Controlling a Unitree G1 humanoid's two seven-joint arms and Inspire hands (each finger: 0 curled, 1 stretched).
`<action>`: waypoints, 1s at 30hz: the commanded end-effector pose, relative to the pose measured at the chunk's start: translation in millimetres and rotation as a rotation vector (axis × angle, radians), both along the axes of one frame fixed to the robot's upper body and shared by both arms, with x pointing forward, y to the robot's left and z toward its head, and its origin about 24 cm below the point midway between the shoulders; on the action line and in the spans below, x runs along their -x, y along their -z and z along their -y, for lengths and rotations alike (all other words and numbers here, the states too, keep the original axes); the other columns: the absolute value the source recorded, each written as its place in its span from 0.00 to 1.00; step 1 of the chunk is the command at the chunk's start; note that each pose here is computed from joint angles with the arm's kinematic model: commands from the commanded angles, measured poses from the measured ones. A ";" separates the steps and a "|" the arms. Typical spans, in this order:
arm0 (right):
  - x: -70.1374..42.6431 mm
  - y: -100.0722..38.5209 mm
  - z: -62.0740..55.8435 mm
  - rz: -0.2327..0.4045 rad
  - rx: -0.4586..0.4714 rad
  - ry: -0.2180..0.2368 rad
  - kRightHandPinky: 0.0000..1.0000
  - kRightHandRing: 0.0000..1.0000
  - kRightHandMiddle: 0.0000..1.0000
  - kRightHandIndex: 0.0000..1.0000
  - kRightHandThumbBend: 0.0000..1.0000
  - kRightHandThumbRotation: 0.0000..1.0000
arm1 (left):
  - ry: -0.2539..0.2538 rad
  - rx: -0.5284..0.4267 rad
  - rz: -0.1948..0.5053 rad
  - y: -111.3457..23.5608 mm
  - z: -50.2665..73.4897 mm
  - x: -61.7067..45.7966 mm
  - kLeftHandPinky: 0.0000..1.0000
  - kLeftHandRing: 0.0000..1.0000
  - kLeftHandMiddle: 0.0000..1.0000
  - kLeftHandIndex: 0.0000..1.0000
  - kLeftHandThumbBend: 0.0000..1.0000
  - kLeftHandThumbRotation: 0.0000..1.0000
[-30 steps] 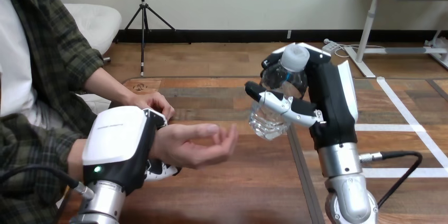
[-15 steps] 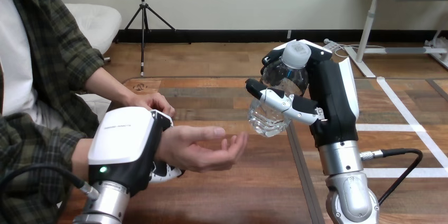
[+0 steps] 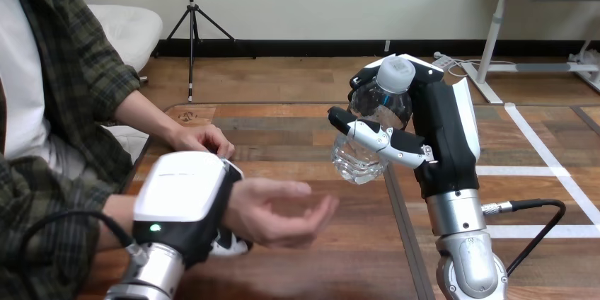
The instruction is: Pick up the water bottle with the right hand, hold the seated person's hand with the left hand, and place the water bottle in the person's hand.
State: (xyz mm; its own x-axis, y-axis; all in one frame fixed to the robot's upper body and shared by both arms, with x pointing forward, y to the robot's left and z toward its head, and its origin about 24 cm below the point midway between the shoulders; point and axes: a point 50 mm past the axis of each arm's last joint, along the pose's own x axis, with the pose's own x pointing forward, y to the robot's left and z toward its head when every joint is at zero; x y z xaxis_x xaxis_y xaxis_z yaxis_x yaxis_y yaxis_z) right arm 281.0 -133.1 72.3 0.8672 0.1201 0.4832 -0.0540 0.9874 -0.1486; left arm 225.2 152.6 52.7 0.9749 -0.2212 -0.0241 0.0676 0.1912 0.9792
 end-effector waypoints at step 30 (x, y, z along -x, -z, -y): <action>-13.7 -28.1 2.2 0.132 -0.016 -0.005 0.36 0.39 0.44 0.45 0.67 0.00 | 0.099 0.093 0.078 -18.4 25.6 -1.0 0.48 0.56 0.59 0.57 0.81 0.00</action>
